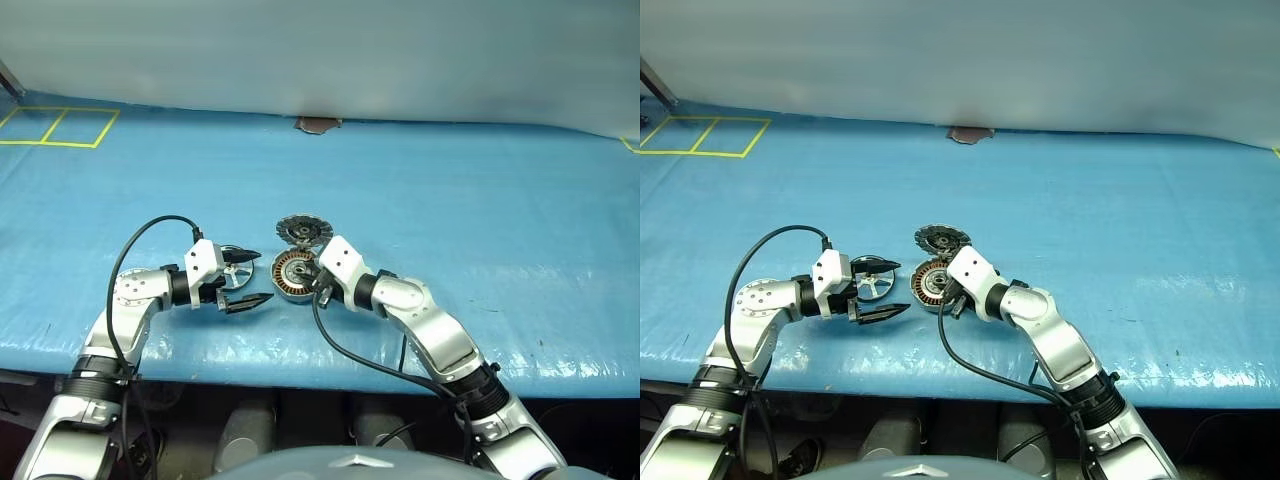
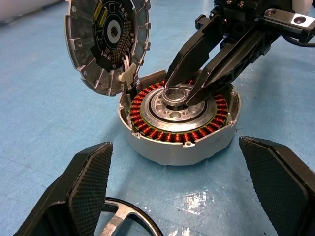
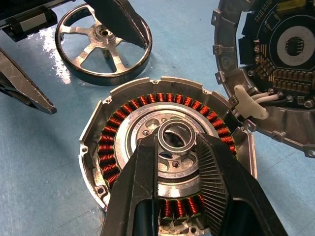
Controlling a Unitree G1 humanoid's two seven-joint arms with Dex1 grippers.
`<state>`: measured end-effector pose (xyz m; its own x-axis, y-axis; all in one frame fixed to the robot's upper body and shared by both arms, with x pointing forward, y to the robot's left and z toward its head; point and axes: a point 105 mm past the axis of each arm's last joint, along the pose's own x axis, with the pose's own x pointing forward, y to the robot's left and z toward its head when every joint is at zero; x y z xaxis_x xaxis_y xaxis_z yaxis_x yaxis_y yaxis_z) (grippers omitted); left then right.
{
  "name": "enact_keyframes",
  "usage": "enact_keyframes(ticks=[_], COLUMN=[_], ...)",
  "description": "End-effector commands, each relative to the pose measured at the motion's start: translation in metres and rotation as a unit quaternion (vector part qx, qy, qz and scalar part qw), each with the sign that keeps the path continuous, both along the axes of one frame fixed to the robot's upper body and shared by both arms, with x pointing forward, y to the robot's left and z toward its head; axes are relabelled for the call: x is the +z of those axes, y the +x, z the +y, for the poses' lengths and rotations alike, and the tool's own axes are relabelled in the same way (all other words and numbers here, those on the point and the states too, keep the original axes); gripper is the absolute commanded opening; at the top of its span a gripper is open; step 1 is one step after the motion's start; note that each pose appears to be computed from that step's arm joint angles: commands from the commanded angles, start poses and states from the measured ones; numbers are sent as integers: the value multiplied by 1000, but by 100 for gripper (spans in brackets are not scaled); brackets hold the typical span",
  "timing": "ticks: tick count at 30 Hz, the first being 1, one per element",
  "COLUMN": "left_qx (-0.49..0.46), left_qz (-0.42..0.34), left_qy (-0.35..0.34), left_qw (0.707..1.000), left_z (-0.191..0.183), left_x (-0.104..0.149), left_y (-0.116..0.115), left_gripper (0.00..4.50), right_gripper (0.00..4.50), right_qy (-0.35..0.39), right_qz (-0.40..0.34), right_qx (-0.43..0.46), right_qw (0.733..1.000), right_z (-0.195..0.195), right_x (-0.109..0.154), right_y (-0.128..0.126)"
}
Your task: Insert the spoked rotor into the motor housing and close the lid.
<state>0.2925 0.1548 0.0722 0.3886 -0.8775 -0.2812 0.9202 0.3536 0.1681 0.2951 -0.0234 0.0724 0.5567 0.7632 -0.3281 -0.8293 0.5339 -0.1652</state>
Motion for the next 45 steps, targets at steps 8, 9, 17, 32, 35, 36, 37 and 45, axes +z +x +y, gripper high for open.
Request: enact_keyframes(ticks=[8,9,17,32,35,36,37,45], left_qx=[7,7,9,9,8,8,8,9], left_qz=[-30,-31,-34,-35,-34,-35,-35,-38], left_qy=[6,6,6,7,7,7,7,8], left_qw=[1000,999,999,999,999,999,999,999], left_z=[4,4,5,4,4,4,3,3], left_x=[10,10,11,10,10,10,10,10], left_y=[3,3,5,6,6,6,6,7], left_gripper=[450,450,450,450,450,450,450,450], right_gripper=[77,77,77,169,169,169,152,6], right_qy=[12,11,12,18,30,32,32,28], right_qz=[-7,-9,4,-31,-32,-30,-30,-20], right_qx=[15,14,23,15,23,24,21,12], right_qw=[1000,1000,1000,999,999,999,999,999], right_z=[4,4,4,3,6,6,6,5], right_x=[7,8,4,19,25,25,25,17], right_y=[-3,-3,-7,-5,-7,-8,-7,-4])
